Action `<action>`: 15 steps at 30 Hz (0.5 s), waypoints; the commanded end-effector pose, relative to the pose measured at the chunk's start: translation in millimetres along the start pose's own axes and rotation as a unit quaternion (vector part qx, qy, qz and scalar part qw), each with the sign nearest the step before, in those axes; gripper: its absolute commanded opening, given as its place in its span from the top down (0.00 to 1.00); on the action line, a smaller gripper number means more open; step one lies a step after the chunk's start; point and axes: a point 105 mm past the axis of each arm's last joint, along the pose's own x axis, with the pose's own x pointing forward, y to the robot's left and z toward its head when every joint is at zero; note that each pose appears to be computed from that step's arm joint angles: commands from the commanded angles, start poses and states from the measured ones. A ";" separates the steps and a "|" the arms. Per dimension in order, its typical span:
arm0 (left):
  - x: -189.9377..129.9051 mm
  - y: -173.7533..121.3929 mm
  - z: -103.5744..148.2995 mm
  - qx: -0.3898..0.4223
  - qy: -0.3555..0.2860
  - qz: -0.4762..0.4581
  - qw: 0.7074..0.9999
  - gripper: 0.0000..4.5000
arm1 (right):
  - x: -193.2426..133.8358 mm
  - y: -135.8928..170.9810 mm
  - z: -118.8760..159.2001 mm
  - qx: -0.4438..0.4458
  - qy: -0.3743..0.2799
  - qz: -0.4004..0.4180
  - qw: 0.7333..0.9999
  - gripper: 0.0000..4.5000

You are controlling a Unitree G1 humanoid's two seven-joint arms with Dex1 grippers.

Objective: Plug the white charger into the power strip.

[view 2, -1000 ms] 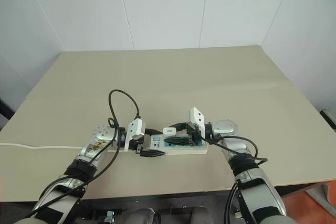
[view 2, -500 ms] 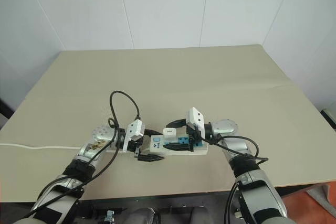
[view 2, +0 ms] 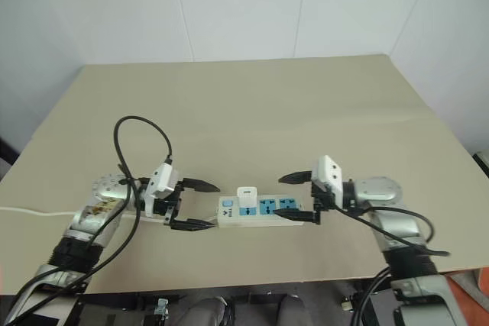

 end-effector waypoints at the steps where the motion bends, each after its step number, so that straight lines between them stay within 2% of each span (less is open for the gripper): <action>1: -25.6 -1.2 14.7 0.016 -0.001 0.022 1.000 0.02 | -34.8 2.8 25.7 -0.031 -0.008 -0.037 0.999 0.00; 5: -57.6 4.4 20.9 0.012 0.016 0.057 0.998 0.02 | -80.8 8.9 29.5 -0.020 0.018 -0.096 0.995 0.00; 7: -67.1 7.1 23.6 0.007 0.017 0.071 0.997 0.02 | -92.2 13.4 30.6 -0.022 0.030 -0.109 0.993 0.00; 10: -75.8 8.9 24.6 0.006 0.025 0.081 0.996 0.02 | -103.9 18.2 35.5 -0.023 0.035 -0.128 0.991 0.00; 15: -73.3 8.1 25.5 0.006 0.022 0.074 0.997 0.02 | -107.5 19.8 35.0 -0.018 0.042 -0.158 0.986 0.00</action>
